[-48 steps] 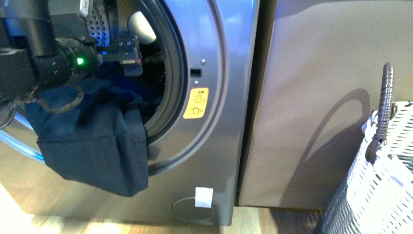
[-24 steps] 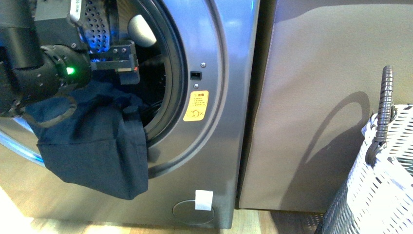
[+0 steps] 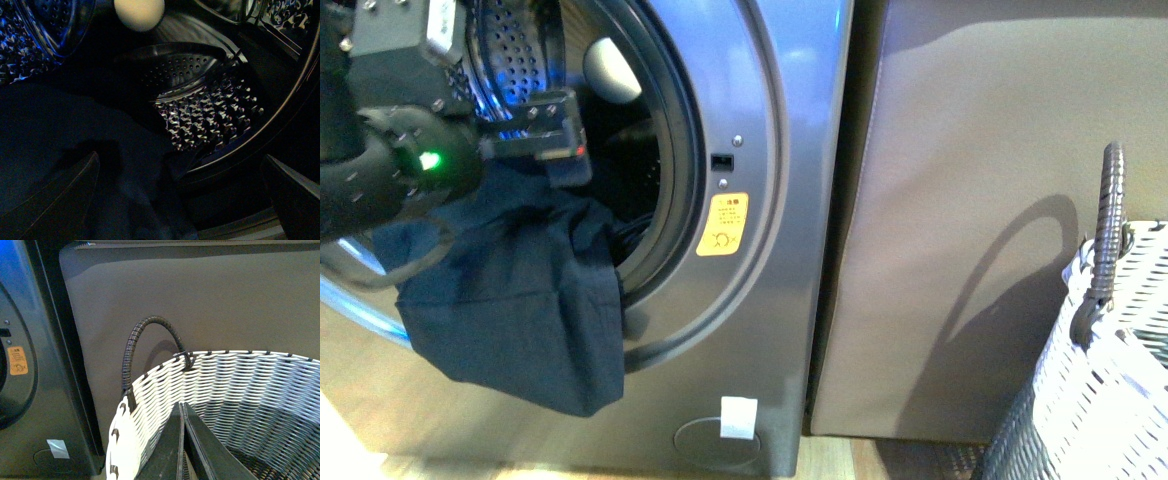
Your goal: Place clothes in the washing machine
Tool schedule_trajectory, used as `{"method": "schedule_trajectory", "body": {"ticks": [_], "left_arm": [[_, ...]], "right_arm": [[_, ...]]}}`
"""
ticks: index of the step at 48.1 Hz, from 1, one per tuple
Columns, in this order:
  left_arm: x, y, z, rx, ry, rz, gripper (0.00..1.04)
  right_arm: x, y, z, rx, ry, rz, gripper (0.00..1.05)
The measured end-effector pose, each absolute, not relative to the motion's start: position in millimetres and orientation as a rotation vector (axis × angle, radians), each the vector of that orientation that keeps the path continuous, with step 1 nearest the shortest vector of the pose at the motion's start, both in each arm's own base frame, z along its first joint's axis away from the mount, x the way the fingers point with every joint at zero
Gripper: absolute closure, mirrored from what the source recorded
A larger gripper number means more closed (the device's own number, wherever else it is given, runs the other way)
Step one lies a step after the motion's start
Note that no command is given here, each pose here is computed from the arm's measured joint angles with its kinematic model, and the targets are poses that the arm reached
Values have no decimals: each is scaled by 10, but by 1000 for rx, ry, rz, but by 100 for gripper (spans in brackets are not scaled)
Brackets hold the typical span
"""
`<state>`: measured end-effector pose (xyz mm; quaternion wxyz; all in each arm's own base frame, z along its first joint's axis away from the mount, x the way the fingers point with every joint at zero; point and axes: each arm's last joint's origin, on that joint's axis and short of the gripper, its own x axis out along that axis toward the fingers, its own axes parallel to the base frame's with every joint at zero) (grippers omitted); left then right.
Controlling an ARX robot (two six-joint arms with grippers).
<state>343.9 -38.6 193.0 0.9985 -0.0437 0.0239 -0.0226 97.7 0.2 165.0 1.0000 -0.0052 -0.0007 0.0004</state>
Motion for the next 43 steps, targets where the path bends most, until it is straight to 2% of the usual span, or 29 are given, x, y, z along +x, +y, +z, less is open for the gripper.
{"method": "schedule_trajectory", "body": {"ticks": [43], "left_arm": [[2958,-400,2113,-137,-4,-99,7]], "right_arm": [[977,2,1650,-10,-1,1,102]]}}
